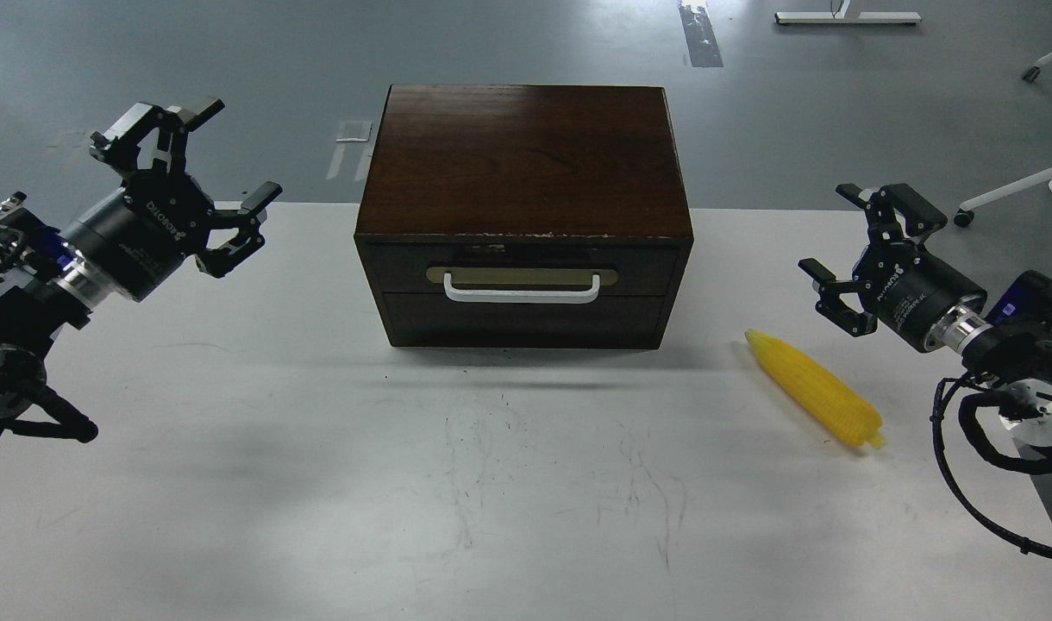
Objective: Put corn in drawer with both arms
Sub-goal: 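Move the left gripper toward the white drawer handle of the wooden box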
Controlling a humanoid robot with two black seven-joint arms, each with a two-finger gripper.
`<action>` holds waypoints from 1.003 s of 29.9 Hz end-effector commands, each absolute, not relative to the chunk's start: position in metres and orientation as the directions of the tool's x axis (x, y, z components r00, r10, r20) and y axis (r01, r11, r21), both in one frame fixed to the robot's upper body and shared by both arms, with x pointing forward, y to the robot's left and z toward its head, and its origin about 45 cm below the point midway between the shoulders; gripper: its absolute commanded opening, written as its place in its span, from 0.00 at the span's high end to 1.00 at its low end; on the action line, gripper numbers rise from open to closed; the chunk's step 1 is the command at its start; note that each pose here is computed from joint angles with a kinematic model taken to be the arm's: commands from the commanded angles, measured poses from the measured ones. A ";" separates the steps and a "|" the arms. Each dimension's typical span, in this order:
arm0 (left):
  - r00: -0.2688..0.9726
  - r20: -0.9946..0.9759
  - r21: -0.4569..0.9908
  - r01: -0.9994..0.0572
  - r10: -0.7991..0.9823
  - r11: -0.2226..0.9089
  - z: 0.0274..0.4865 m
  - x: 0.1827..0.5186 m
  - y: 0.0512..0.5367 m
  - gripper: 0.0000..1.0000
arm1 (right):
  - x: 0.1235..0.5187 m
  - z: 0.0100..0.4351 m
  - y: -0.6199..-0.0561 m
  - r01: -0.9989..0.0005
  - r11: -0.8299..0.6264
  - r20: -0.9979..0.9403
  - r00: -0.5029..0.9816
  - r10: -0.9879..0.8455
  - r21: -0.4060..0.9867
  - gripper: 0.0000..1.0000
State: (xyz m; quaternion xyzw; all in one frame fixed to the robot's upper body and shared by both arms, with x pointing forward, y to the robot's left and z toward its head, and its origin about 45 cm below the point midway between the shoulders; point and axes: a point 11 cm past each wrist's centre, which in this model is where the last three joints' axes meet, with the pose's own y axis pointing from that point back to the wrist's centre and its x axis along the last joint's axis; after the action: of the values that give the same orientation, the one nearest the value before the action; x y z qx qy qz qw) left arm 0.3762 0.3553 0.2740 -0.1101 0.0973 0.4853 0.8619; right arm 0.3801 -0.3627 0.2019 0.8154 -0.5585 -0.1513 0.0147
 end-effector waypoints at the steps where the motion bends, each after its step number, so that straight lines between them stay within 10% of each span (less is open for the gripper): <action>1: 0.509 -0.279 -0.091 -0.858 0.814 0.505 0.272 0.375 0.356 0.01 | 0.380 0.202 -0.362 -0.906 -0.376 -0.231 0.331 -0.915 0.192 0.00; 17: 0.523 -0.119 -0.165 -0.849 0.844 0.502 0.330 0.397 0.382 0.01 | 0.383 0.206 -0.361 -0.907 -0.379 -0.221 0.338 -0.915 0.184 0.00; 24: 0.718 0.398 -0.103 -0.584 0.571 0.805 0.398 0.394 0.288 0.01 | 0.385 0.208 -0.364 -0.910 -0.375 -0.211 0.336 -0.918 0.180 0.00; 30: 0.646 0.742 0.066 -0.335 0.178 0.940 0.413 0.374 0.195 0.01 | 0.386 0.209 -0.366 -0.911 -0.370 -0.206 0.333 -0.920 0.179 0.00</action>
State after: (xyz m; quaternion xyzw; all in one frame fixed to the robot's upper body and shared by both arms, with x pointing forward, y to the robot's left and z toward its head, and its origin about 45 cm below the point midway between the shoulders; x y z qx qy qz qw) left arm 0.3846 0.2353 0.4092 0.0574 -0.3071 0.2188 0.9244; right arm 0.3857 -0.3639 0.2091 0.8175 -0.5590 -0.1381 0.0144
